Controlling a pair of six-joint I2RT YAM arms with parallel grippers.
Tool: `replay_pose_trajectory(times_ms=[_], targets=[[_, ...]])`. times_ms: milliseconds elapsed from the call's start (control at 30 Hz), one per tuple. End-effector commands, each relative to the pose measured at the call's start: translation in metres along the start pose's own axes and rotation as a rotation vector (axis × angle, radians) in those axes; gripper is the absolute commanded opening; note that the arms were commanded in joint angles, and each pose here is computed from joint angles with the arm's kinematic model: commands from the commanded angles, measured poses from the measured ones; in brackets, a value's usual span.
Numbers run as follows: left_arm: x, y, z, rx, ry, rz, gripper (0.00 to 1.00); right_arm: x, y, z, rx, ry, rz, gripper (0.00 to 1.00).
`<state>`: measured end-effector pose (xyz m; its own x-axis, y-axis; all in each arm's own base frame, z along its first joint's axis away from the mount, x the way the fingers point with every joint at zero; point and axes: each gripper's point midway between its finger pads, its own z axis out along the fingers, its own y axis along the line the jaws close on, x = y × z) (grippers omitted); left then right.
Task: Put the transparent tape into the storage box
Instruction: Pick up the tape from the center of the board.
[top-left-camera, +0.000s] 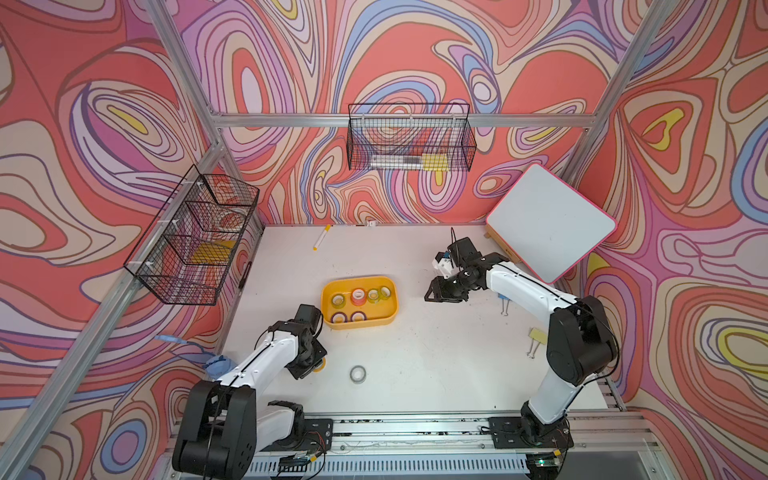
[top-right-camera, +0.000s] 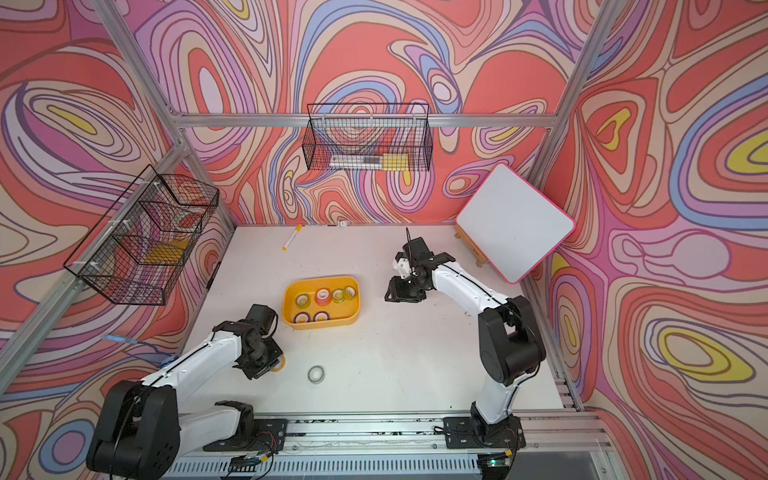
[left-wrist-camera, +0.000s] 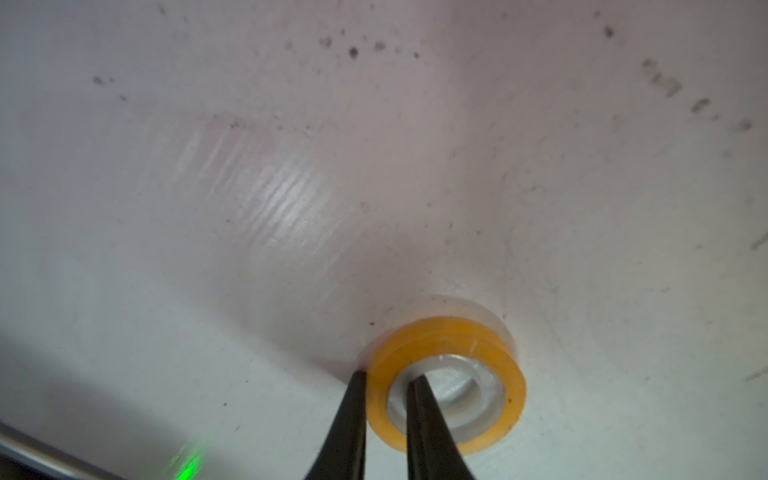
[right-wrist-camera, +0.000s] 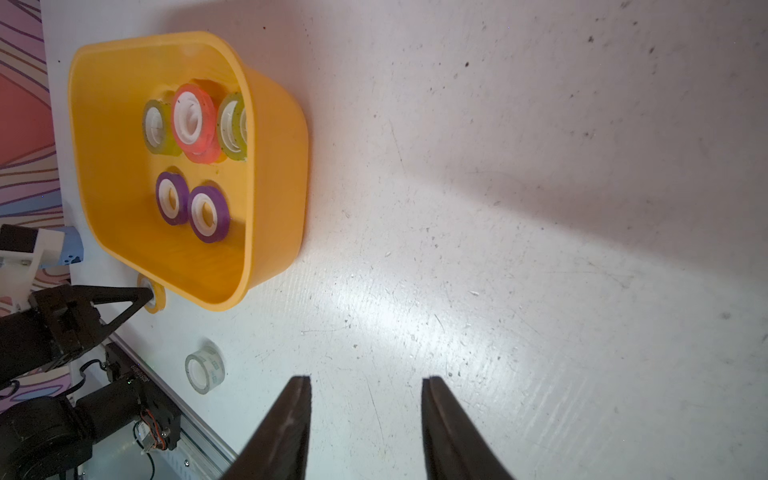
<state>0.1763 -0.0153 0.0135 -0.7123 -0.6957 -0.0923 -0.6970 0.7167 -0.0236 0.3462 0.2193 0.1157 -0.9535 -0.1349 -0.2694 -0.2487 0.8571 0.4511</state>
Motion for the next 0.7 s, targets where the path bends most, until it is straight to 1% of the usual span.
replay_pose_trajectory(times_ms=[0,333,500,667], targets=[[0.001,0.007,0.000,-0.035,0.004,0.035,0.12,-0.004,0.005,-0.014,-0.010,-0.031,-0.005,0.45],[0.005,-0.005,-0.043,0.022,-0.034,0.071,0.14,-0.006,0.004,-0.008,-0.013,-0.030,0.012,0.44],[-0.005,-0.024,-0.068,0.076,-0.078,0.092,0.14,-0.009,0.005,-0.004,-0.022,-0.028,0.018,0.44],[-0.022,-0.060,-0.096,0.115,-0.116,0.160,0.14,-0.010,0.006,-0.001,-0.035,-0.024,0.019,0.44]])
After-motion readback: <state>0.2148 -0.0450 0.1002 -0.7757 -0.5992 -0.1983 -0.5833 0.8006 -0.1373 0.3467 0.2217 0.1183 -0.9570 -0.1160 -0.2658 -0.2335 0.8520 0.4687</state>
